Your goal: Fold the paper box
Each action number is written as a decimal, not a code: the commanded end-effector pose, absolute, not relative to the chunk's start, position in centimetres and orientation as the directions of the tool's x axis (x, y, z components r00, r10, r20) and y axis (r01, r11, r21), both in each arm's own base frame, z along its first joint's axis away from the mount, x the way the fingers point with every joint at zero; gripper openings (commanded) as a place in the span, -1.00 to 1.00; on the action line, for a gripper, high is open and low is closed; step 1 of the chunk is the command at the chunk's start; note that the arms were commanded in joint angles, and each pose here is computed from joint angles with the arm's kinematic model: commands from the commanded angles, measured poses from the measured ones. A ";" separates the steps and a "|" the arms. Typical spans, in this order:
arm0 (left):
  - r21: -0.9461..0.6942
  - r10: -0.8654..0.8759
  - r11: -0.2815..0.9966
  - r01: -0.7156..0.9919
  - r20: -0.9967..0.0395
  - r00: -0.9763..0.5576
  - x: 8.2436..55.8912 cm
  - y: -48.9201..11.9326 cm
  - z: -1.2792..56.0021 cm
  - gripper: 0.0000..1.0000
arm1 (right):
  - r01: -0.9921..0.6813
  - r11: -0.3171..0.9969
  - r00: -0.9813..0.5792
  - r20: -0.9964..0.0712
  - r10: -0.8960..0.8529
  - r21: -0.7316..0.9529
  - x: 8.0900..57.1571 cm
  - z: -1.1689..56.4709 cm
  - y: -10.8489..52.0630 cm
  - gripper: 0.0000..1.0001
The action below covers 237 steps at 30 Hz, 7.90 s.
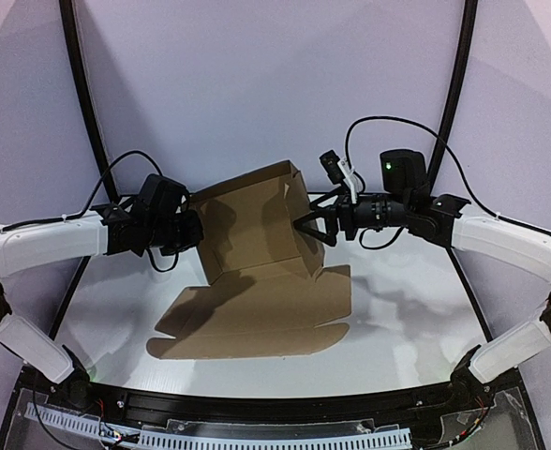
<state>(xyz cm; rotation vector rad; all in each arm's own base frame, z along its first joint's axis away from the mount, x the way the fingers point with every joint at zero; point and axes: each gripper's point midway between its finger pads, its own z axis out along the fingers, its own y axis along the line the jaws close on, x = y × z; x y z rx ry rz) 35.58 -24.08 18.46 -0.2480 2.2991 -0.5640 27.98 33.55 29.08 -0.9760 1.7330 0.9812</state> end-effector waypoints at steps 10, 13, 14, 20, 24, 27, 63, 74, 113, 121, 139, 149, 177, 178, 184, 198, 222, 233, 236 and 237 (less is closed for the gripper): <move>-0.551 -0.353 0.830 0.080 -0.631 -0.691 35.5 -25.9 21.3 -0.98 | -0.716 0.697 -0.319 -0.904 -0.285 0.033 33.6 25.7 32.1 0.86; -0.546 -0.350 0.834 0.083 -0.638 -0.686 35.5 -25.7 21.4 -0.98 | -0.685 0.728 -0.311 -0.909 -0.278 0.011 34.1 26.0 31.8 0.68; -0.545 -0.347 0.834 0.086 -0.640 -0.685 35.5 -25.7 21.5 -0.98 | -0.667 0.745 -0.310 -0.910 -0.275 0.002 34.4 26.0 31.5 0.62; -0.546 -0.329 0.828 0.131 -0.661 -0.674 35.3 -26.0 22.3 -0.98 | -0.500 0.861 -0.315 -0.908 -0.278 -0.090 36.7 25.6 28.8 0.40; -0.537 -0.316 0.831 0.144 -0.670 -0.672 35.2 -26.0 22.4 -0.99 | -0.399 0.908 -0.316 -0.911 -0.266 -0.127 37.6 25.8 27.3 0.31; -0.539 -0.302 0.825 0.169 -0.673 -0.675 35.0 -26.3 22.6 -0.98 | -0.398 0.907 -0.312 -0.909 -0.276 -0.139 37.9 25.7 27.4 0.26; -0.572 -0.173 0.697 0.433 -0.719 -0.673 31.7 -29.1 24.8 -0.98 | -0.547 0.837 -0.365 -0.901 -0.235 0.004 37.9 25.7 29.6 0.41; -0.564 -0.130 0.655 0.503 -0.740 -0.660 30.6 -30.2 25.4 -0.98 | -0.454 0.889 -0.338 -0.914 -0.225 -0.051 39.5 25.6 28.4 0.01; -0.395 -0.180 0.904 0.162 -0.697 -0.694 33.4 -25.0 20.2 -0.98 | -0.548 0.834 -0.231 -0.946 -0.228 -0.068 35.7 29.3 27.4 0.16; -0.373 -0.180 0.921 0.113 -0.663 -0.727 33.4 -24.7 19.2 -0.98 | -0.475 0.873 -0.261 -0.930 -0.258 -0.109 36.5 28.9 26.0 -0.78; -0.394 -0.203 0.913 0.108 -0.665 -0.719 33.2 -24.5 20.1 -0.98 | -0.395 0.904 -0.313 -0.902 -0.297 -0.160 39.3 25.6 26.1 -0.13; -0.351 -0.170 0.932 0.088 -0.639 -0.750 33.3 -24.4 18.3 -0.98 | -0.464 0.880 -0.208 -0.954 -0.217 -0.099 38.5 29.9 27.5 0.32; -0.331 -0.166 0.942 0.055 -0.603 -0.780 33.5 -24.6 16.9 -0.99 | -0.617 0.785 -0.226 -0.943 -0.244 -0.055 35.1 29.1 28.7 0.38; -0.327 -0.164 0.943 0.054 -0.601 -0.782 33.5 -24.6 16.8 -0.99 | -0.609 0.792 -0.219 -0.951 -0.219 -0.042 34.9 30.1 28.4 0.42; -0.303 -0.150 0.951 0.057 -0.614 -0.775 33.6 -24.3 16.4 -0.98 | -0.500 0.866 -0.179 -0.981 -0.071 0.028 34.2 35.5 24.5 0.83; -0.351 -0.172 0.931 0.098 -0.660 -0.732 33.9 -24.7 18.3 -0.98 | -0.484 0.792 -0.568 -0.822 0.039 0.372 34.0 25.2 18.5 0.85; -0.374 -0.199 0.923 0.089 -0.665 -0.720 34.3 -25.0 19.0 -0.98 | -0.783 0.285 -0.604 -0.786 -0.132 0.553 28.9 25.0 28.1 0.58; -0.281 -0.180 0.960 0.019 -0.666 -0.724 34.8 -23.7 16.8 -0.98 | -0.691 0.634 -0.567 -0.805 -0.175 0.348 32.3 21.3 29.2 0.05; -0.242 -0.137 0.969 0.054 -0.704 -0.697 34.8 -24.2 16.9 -0.98 | -0.600 0.770 -0.543 -0.817 -0.194 0.216 34.3 19.4 27.7 -0.03; -0.238 -0.129 0.969 0.064 -0.713 -0.689 34.9 -24.3 16.9 -0.98 | -0.574 0.798 -0.541 -0.817 -0.200 0.185 34.8 18.8 27.2 -0.04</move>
